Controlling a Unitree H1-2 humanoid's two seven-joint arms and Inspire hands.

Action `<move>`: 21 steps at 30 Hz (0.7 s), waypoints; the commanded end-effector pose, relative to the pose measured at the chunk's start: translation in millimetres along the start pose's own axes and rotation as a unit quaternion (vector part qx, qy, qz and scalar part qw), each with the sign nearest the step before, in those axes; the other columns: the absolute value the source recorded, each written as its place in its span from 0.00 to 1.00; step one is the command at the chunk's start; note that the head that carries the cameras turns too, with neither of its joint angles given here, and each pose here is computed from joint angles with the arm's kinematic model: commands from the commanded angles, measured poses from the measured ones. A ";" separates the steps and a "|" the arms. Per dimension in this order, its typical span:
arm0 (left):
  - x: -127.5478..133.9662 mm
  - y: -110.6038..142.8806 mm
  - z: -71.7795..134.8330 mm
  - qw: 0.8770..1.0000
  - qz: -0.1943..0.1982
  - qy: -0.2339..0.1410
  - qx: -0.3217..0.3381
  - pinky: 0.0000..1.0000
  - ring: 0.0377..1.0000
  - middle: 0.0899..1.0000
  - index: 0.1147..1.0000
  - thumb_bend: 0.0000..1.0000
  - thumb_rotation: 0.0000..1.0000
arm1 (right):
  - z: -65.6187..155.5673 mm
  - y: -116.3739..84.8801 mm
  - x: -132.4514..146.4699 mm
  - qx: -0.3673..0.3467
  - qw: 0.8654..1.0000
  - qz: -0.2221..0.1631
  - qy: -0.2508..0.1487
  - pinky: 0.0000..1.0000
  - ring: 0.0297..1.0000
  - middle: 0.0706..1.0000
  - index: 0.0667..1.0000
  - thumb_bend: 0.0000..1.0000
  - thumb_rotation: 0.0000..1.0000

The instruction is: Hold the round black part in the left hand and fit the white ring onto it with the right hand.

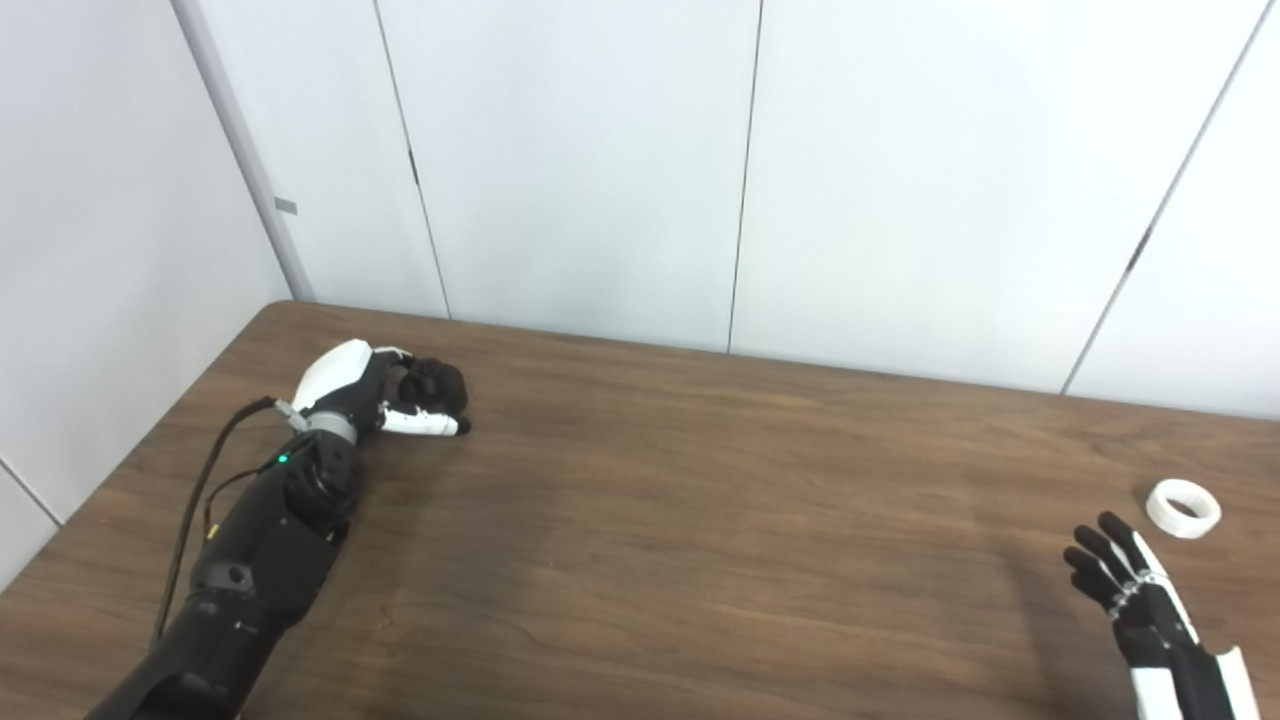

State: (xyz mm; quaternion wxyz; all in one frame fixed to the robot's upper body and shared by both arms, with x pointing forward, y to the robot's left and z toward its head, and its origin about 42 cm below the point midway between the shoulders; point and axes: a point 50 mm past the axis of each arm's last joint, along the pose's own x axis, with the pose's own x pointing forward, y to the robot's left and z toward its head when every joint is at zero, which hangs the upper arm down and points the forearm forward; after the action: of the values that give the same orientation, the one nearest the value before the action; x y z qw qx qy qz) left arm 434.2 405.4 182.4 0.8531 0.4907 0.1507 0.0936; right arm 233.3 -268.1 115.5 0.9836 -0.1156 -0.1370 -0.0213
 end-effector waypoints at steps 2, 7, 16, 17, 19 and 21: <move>9.0 34.1 14.2 0.999 0.049 -0.020 0.005 1.00 1.00 0.94 0.78 0.95 0.36 | -34.3 4.9 -46.9 0.004 0.995 0.002 0.096 0.86 0.85 0.88 0.91 0.60 1.00; 8.6 34.1 13.9 0.998 0.053 -0.022 -0.002 1.00 0.99 0.93 0.76 0.94 0.34 | -34.0 4.8 -47.2 0.004 0.995 0.000 0.098 0.85 0.85 0.88 0.91 0.58 1.00; 9.7 32.0 12.6 0.996 0.076 -0.045 -0.032 0.99 0.91 0.78 0.46 0.58 0.08 | -33.1 4.4 -47.8 0.004 0.995 0.001 0.097 0.85 0.85 0.88 0.91 0.57 1.00; 9.8 31.2 12.6 0.995 0.080 -0.047 -0.037 0.98 0.89 0.76 0.44 0.55 0.07 | -33.1 4.4 -47.8 0.004 0.995 0.002 0.096 0.85 0.85 0.88 0.91 0.57 1.00; 9.7 29.9 13.2 0.994 0.086 -0.052 -0.045 0.94 0.87 0.73 0.42 0.52 0.05 | -33.6 4.3 -47.7 0.002 0.996 0.001 0.094 0.85 0.85 0.88 0.91 0.58 1.00; 9.5 29.0 14.1 0.993 0.089 -0.056 -0.048 0.91 0.86 0.73 0.42 0.52 0.05 | -33.4 4.2 -47.9 0.004 0.995 0.000 0.095 0.85 0.85 0.87 0.91 0.59 1.00</move>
State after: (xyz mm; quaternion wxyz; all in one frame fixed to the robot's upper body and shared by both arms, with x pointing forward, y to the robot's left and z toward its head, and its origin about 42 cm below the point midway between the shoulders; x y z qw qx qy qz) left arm 434.8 409.9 181.8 0.8698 0.4658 0.1049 0.1245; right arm 232.5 -268.1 115.7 0.9834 -0.1168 -0.1373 -0.0216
